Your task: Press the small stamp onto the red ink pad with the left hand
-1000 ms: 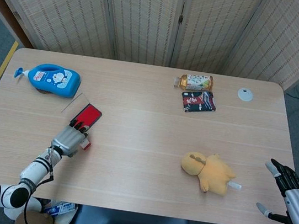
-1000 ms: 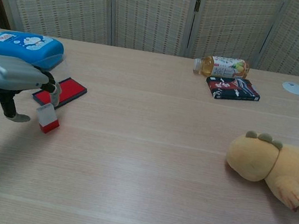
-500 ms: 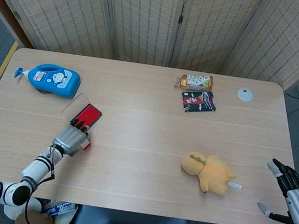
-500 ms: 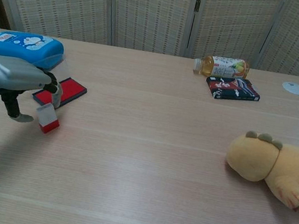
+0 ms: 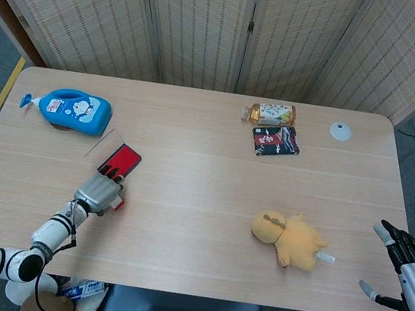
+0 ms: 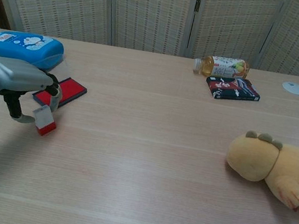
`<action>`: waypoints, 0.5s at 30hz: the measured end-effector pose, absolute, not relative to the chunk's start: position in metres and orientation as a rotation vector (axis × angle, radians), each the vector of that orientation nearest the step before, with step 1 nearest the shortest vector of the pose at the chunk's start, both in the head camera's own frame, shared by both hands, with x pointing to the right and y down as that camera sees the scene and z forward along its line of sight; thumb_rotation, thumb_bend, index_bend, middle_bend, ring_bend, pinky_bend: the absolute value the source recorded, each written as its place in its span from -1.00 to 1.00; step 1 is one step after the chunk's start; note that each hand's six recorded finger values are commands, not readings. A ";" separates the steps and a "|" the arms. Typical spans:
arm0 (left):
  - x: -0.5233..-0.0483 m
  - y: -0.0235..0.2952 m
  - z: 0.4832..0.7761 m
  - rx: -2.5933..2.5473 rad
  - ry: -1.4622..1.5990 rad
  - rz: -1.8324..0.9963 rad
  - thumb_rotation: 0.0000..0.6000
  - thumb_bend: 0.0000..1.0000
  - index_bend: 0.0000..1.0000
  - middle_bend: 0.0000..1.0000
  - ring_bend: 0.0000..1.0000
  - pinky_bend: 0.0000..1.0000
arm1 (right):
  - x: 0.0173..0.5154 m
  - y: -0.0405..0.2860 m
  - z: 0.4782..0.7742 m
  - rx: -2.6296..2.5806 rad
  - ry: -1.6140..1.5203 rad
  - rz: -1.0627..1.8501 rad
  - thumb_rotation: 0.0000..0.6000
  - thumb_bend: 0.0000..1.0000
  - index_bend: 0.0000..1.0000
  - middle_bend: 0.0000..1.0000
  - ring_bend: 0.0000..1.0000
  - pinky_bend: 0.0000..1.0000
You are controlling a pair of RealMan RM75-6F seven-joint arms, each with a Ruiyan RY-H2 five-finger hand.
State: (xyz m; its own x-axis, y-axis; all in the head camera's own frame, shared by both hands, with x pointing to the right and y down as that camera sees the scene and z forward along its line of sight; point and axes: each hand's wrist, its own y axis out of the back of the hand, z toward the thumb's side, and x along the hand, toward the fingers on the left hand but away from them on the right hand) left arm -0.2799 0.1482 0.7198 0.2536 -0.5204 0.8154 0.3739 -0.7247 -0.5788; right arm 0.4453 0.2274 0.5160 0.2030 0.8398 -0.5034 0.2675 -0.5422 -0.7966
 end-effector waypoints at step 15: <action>-0.284 0.147 0.720 -1.804 0.148 -1.563 1.00 -0.34 -0.11 -0.44 -0.84 -0.88 | 0.445 0.228 0.517 -1.923 -1.024 1.346 1.00 -0.62 -1.00 -1.00 -1.00 -1.00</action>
State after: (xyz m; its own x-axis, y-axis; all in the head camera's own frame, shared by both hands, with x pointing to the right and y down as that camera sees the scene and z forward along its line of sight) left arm -0.2835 0.1473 0.7205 0.2535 -0.5264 0.8116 0.3651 -0.7249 -0.5842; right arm 0.4448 0.2277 0.5169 0.1995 0.8395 -0.5053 0.2631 -0.5427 -0.7977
